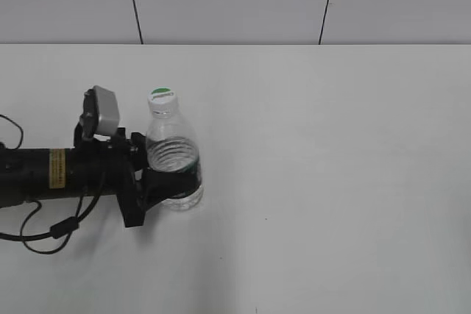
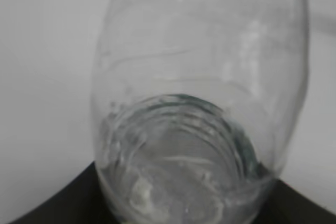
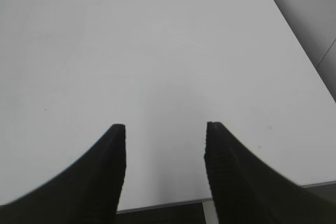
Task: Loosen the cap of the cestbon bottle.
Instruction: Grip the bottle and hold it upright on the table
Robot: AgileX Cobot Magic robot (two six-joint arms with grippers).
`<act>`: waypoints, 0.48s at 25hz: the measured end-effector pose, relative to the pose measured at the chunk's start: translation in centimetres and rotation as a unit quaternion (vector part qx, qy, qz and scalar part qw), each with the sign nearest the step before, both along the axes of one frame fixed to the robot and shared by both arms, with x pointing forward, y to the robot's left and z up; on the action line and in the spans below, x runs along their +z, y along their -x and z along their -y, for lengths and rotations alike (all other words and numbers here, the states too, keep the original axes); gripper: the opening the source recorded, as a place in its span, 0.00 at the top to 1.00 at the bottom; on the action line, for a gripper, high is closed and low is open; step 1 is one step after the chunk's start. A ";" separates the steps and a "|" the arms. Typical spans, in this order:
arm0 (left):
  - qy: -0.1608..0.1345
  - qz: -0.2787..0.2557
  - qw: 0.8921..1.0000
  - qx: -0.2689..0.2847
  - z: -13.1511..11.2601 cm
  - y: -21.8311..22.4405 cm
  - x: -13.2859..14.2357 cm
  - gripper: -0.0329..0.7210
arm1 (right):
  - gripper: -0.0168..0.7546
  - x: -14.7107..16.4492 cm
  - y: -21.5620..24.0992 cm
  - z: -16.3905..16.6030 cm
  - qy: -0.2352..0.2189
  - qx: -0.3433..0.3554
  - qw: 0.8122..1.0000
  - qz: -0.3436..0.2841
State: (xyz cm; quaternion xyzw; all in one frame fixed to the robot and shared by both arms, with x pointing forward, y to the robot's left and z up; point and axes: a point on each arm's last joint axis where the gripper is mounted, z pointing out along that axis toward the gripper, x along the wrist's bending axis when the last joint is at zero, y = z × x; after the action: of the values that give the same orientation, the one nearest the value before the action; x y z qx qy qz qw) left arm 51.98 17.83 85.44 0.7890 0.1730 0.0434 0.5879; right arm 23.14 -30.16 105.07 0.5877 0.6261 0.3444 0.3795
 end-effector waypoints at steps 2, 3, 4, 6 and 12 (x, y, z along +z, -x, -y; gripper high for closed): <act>0.002 0.007 1.000 -0.026 1.6 -0.1 0.3 0.45 | 0.48 0.0 0.0 0.0 0.000 0.000 1.000 0.000; 0.004 0.011 0.999 -0.036 2.4 -0.2 0.5 0.45 | 0.48 0.0 0.0 0.0 0.000 0.000 1.000 0.000; 0.006 0.016 0.999 -0.044 3.1 -0.4 0.7 0.45 | 0.48 0.0 0.0 0.0 0.000 0.000 1.000 0.000; 0.008 0.026 0.998 -0.059 4.5 -0.4 1.1 0.45 | 0.48 0.0 0.0 0.0 0.000 0.000 1.000 0.000; -0.011 0.047 0.996 -0.075 6.5 -1.3 1.1 0.45 | 0.48 0.0 0.0 0.0 0.000 0.000 1.000 0.000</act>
State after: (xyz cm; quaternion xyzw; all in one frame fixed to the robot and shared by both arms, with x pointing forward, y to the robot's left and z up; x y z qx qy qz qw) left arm 53.32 11.33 86.55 0.8034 0.0846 0.0383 0.5881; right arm 23.14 -30.16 105.07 0.5877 0.6261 0.3444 0.3795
